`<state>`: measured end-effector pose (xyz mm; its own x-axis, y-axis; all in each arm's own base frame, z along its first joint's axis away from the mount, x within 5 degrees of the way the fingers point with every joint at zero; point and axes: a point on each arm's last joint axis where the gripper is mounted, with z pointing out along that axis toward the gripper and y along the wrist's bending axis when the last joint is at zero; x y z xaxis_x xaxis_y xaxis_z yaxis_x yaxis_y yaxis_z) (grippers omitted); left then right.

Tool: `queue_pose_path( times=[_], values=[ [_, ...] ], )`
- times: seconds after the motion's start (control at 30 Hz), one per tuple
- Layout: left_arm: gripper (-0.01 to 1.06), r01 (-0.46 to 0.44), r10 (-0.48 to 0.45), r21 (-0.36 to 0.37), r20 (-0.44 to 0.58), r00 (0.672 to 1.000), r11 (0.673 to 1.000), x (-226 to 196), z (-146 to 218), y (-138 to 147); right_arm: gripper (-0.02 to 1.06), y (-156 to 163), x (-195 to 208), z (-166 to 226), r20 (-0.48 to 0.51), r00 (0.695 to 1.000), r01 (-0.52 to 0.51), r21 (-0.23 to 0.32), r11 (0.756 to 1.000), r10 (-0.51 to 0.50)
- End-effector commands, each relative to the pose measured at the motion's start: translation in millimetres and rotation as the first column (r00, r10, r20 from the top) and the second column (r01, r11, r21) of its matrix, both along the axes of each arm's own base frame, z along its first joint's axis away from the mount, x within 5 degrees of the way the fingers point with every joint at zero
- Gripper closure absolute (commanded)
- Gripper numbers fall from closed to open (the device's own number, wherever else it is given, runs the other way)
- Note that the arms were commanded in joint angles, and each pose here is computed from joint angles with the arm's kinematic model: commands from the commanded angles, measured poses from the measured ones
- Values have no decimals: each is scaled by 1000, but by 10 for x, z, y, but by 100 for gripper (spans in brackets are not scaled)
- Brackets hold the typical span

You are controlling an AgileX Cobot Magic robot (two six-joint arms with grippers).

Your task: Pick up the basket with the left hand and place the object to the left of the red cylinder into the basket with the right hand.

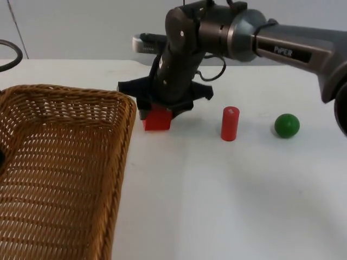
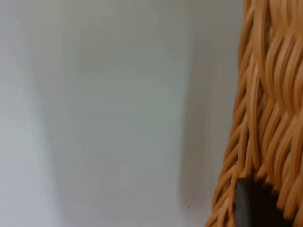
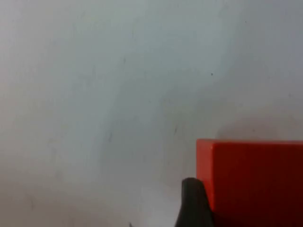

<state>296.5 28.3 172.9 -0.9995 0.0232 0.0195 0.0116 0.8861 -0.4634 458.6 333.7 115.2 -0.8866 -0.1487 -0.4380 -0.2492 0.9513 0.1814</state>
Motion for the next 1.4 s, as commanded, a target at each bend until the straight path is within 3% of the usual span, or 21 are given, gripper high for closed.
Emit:
queue_pose_path(
  times=[0.0, 0.03, 0.17, 0.23, 0.47, 0.63, 0.87, 0.9, 1.17, 1.37],
  values=[
    [105, -12, 11, -28, -13, 1000, 1000, -7, 38, -13, 104, -78, -30, 660, 81, 992, -97, -21, 995, 98],
    [105, -12, 11, -28, -13, 1000, 1000, -7, 38, -13, 104, -78, -30, 660, 81, 992, -97, -21, 995, 98],
    [105, -15, 14, -28, -17, 1000, 999, -8, 39, -14, 104, -331, -164, 1270, 66, 973, -211, -121, 970, 220],
    [105, -15, 14, -28, -17, 1000, 999, -8, 39, -14, 104, -407, -186, 1460, 96, 959, -251, -144, 957, 266],
    [105, -17, 17, -29, -20, 1000, 999, -10, 39, -15, 104, -557, -414, 2153, 218, 914, -312, -160, 936, 342],
    [105, -17, 17, -29, -20, 1000, 999, -10, 39, -15, 104, -708, -638, 2484, 247, 889, -347, -186, 919, 385],
    [105, -17, 16, -30, -21, 1000, 999, -12, 40, -16, 104, -939, -986, 2533, 162, 900, -370, -209, 905, 405],
    [105, -17, 16, -30, -21, 1000, 999, -12, 40, -16, 104, -1001, -1078, 2446, 113, 905, -381, -220, 898, 411],
    [105, -17, 16, -30, -21, 1000, 999, -12, 40, -16, 104, -1298, -1524, 2100, 117, 904, -380, -218, 899, 411],
    [105, -19, 18, -31, -19, 1000, 999, -9, 40, -16, 104, -1442, -1745, 1811, 56, 909, -392, -225, 892, 414]
  ],
)
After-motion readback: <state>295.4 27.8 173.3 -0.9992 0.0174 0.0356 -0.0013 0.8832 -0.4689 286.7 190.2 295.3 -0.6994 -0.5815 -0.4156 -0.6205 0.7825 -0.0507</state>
